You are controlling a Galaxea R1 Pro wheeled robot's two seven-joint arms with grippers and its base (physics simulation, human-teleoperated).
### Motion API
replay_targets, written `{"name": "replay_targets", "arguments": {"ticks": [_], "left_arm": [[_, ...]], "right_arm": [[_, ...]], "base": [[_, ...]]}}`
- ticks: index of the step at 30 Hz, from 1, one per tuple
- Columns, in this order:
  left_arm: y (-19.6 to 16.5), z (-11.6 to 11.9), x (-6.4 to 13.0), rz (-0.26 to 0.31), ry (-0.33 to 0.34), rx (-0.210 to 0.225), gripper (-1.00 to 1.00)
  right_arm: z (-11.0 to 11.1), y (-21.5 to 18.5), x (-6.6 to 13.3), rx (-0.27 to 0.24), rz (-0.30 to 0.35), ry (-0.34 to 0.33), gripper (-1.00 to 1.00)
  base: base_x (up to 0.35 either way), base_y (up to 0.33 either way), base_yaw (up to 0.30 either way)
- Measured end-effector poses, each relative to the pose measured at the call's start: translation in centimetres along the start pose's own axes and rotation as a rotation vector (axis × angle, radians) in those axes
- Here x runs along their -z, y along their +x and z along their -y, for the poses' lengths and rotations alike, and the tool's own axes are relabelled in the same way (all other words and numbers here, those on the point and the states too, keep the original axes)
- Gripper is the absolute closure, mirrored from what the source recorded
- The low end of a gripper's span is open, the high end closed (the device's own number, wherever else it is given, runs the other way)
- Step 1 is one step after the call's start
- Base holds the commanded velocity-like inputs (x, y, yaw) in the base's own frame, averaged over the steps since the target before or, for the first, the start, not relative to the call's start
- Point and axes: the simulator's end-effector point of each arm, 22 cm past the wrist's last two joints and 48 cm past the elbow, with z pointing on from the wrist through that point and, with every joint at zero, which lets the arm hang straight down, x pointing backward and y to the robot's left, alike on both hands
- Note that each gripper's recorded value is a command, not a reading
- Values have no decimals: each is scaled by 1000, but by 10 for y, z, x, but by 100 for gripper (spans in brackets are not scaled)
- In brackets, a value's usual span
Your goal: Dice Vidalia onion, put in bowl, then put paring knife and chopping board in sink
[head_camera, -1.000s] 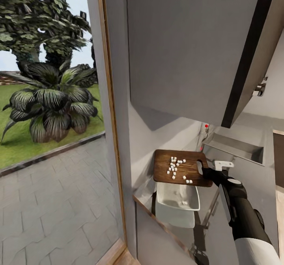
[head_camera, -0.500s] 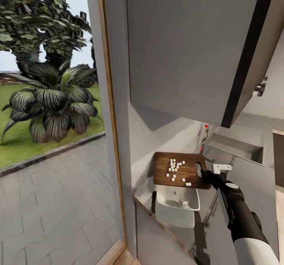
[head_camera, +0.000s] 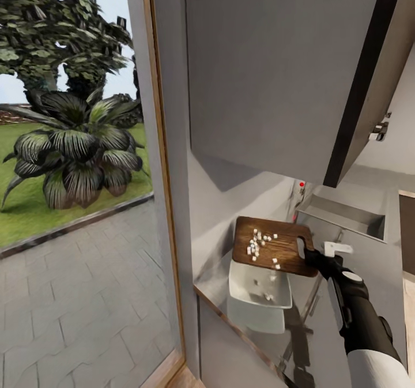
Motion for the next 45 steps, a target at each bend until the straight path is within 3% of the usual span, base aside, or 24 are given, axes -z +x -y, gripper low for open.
{"name": "replay_targets", "arguments": {"ticks": [3,18,24,45], "left_arm": [[0,0,0,0,0,0,-100],[0,0,0,-1,0,0,-100],[0,0,0,0,0,0,-100],[1,0,0,-2,0,0,-100]], "right_arm": [[-2,-9,0,6,43,-4,100],[-6,-11,0,10,55,-8,100],[-5,-26,1,19,120,-5,100],[-5,-23,-2,32,160,-5,100]], "base": [[0,0,0],[0,0,0],[0,0,0],[0,0,0]]}}
